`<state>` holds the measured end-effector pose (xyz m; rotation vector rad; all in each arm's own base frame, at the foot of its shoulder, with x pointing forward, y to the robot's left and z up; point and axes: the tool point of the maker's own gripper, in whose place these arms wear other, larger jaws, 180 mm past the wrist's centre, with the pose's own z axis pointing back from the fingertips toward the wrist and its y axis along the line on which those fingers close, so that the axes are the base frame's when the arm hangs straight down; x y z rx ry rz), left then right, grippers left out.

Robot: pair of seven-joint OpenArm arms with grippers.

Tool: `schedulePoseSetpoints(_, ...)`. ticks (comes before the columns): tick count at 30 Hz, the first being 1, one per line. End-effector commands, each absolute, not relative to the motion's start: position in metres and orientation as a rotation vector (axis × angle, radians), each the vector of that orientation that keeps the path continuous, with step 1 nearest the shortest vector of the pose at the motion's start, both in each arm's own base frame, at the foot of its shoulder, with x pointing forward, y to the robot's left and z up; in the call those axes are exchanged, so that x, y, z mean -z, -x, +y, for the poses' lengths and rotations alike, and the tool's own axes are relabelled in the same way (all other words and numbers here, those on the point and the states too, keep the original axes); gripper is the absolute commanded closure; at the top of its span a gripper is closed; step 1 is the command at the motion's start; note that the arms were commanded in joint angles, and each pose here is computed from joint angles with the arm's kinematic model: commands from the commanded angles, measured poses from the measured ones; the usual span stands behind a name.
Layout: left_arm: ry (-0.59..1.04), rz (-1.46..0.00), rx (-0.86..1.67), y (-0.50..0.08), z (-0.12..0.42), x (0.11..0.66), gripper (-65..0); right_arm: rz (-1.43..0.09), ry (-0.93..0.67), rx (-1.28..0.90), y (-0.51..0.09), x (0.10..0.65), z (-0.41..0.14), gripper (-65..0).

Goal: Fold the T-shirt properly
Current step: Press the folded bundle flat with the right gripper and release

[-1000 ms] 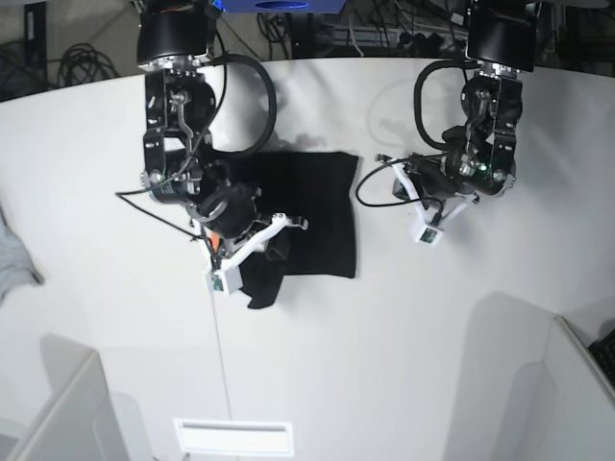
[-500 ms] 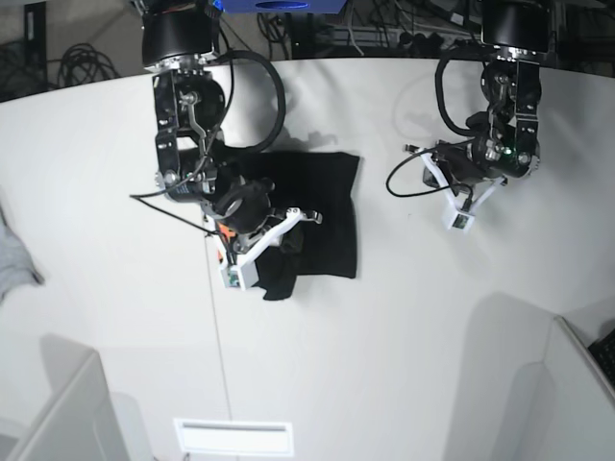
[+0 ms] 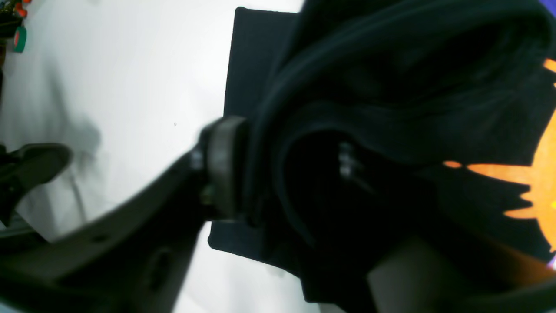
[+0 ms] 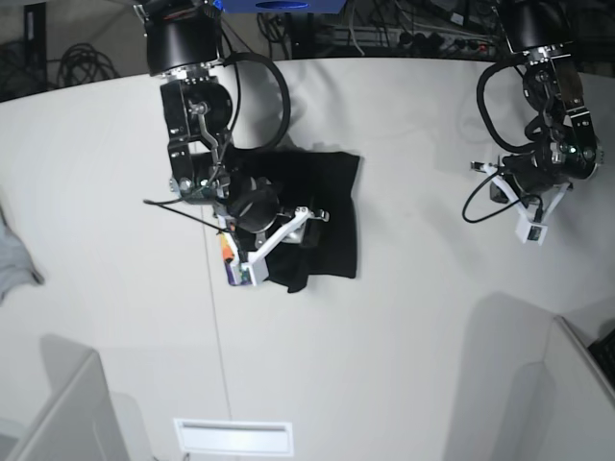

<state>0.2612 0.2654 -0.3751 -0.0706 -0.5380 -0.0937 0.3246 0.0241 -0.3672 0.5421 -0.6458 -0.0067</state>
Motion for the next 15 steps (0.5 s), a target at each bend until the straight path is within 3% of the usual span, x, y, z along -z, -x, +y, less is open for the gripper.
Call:
schedulePoseSetpoints(1, 0.059, -0.580, 0.097, -0.269, 0.271, 0.364, 0.0, -0.697, -0.569, 0.001, -0.334, 0.351, 0.029, -32.4)
schedulePoseSetpoints(4, 0.037, -0.585, 0.092, -0.269, 0.282, 0.359, 0.0, -0.697, -0.583, -0.046, -0.330, 0.347, 0.043, -37.2)
schedulePoseSetpoints(15, 0.028, -0.574, 0.084, -0.267, 0.287, 0.361, 0.0, -0.698, -0.620, -0.205, -0.319, 0.335, 0.088, -37.1)
